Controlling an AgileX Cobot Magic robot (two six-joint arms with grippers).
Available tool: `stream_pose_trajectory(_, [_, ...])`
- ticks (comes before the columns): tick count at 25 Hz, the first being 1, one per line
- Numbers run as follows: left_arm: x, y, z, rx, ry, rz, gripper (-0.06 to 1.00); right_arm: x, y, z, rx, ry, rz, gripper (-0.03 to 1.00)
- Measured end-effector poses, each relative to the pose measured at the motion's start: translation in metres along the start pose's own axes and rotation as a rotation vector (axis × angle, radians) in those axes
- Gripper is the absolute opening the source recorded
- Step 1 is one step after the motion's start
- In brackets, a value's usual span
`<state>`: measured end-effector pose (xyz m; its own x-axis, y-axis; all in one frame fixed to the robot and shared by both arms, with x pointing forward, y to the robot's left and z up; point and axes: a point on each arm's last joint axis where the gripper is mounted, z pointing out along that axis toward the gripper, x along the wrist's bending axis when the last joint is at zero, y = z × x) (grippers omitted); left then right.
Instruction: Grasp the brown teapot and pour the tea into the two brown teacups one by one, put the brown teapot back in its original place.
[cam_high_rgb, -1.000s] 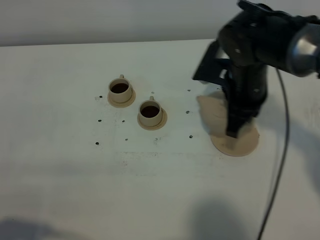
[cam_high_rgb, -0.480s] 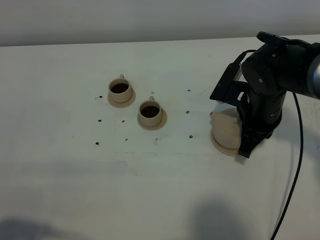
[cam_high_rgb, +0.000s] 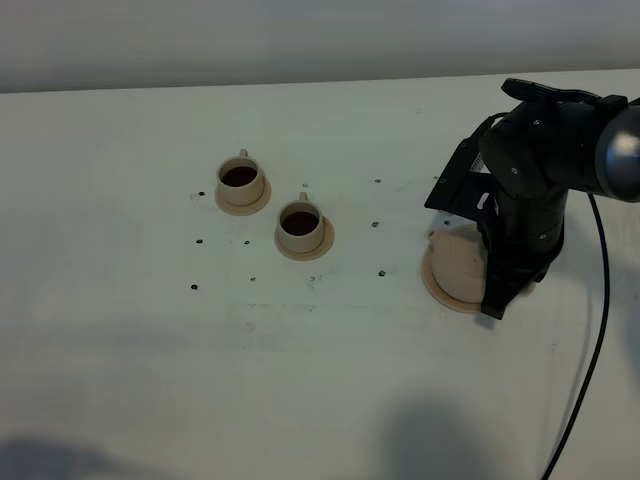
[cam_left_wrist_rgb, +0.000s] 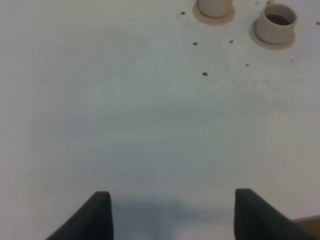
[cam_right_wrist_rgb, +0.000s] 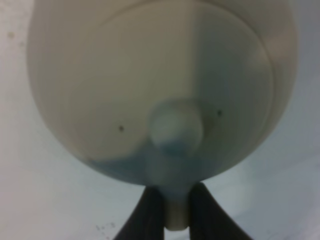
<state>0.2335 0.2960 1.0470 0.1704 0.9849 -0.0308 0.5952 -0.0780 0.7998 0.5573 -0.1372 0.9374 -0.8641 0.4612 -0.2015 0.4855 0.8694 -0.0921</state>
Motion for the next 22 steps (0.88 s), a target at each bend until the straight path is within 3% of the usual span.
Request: stream_pose_trajectory(22, [0.0000, 0.0000, 0.0000, 0.000, 0.000, 0.000, 0.50, -0.0003, 0.0020, 0.0000, -0.022, -0.003, 0.001, 0.10])
